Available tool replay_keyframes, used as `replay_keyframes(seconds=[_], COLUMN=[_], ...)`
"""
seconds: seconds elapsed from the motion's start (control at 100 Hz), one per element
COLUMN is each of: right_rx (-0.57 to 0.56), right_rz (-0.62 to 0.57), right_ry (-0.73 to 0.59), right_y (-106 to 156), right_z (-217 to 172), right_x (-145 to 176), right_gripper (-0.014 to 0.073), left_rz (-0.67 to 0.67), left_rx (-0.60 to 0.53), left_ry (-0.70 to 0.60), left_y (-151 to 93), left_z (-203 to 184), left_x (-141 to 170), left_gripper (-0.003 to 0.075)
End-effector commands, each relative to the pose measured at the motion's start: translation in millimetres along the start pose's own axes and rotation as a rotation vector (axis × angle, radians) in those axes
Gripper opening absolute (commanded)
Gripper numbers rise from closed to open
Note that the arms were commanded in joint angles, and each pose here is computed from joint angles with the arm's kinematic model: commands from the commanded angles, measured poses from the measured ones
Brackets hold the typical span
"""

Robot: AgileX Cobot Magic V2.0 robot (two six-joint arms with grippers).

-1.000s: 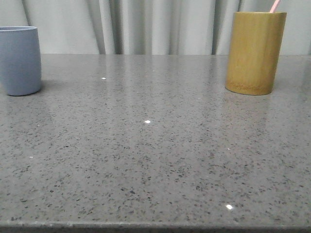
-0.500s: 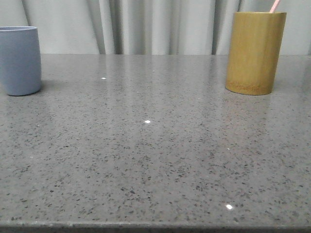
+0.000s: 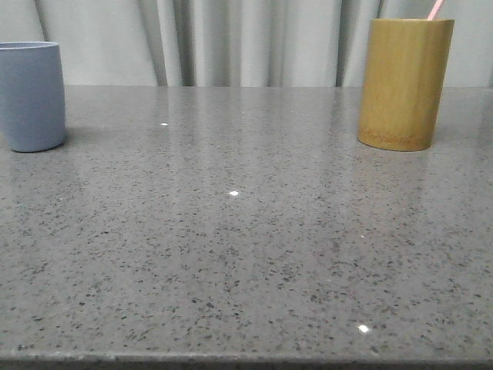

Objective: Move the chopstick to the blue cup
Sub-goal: 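Reach the left gripper down and grasp the rim of the light blue cup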

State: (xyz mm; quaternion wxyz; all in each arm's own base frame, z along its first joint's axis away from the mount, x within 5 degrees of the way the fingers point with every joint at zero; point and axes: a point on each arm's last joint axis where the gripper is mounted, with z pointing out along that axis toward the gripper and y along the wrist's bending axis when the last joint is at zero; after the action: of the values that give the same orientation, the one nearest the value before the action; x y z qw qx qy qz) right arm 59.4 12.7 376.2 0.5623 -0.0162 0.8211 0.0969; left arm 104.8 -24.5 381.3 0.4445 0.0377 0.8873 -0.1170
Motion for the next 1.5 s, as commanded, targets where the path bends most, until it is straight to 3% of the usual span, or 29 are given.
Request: replay_keyframes(seconds=[0.0, 0.31, 0.64, 0.85, 1.1, 1.49], right_rx=[-0.005, -0.006, -0.006, -0.006, -0.006, -0.006], right_rz=[-0.013, -0.013, -0.013, -0.013, -0.013, -0.013], right_ry=[-0.110, -0.122, -0.126, -0.126, -0.126, -0.126], right_y=[1.6, 1.7, 1.7, 1.7, 1.7, 1.7], right_z=[-2.2, -2.4, -2.4, -2.4, -2.4, -2.4], right_x=[-16.8, -17.9, -18.2, -18.2, -18.2, -18.2], right_gripper=[0.0603, 0.0603, 0.0603, 0.0603, 0.0603, 0.0603], left_rz=[-0.008, -0.012, -0.010, -0.015, -0.014, -0.049], left_rx=[0.020, 0.011, -0.017, -0.063, -0.097, -0.125], left_ry=[-0.094, -0.175, -0.047, 0.070, 0.163, 0.229], left_y=[-3.3, -2.1, 4.4, 15.4, 25.2, 40.1], left_z=[-6.3, 2.2, 62.9, 114.4, 156.6, 191.2], left_x=[-13.6, -38.5, -107.6, -134.6, -140.7, -133.4], left_gripper=[0.0572, 0.0546, 0.0546, 0.0546, 0.0546, 0.0546])
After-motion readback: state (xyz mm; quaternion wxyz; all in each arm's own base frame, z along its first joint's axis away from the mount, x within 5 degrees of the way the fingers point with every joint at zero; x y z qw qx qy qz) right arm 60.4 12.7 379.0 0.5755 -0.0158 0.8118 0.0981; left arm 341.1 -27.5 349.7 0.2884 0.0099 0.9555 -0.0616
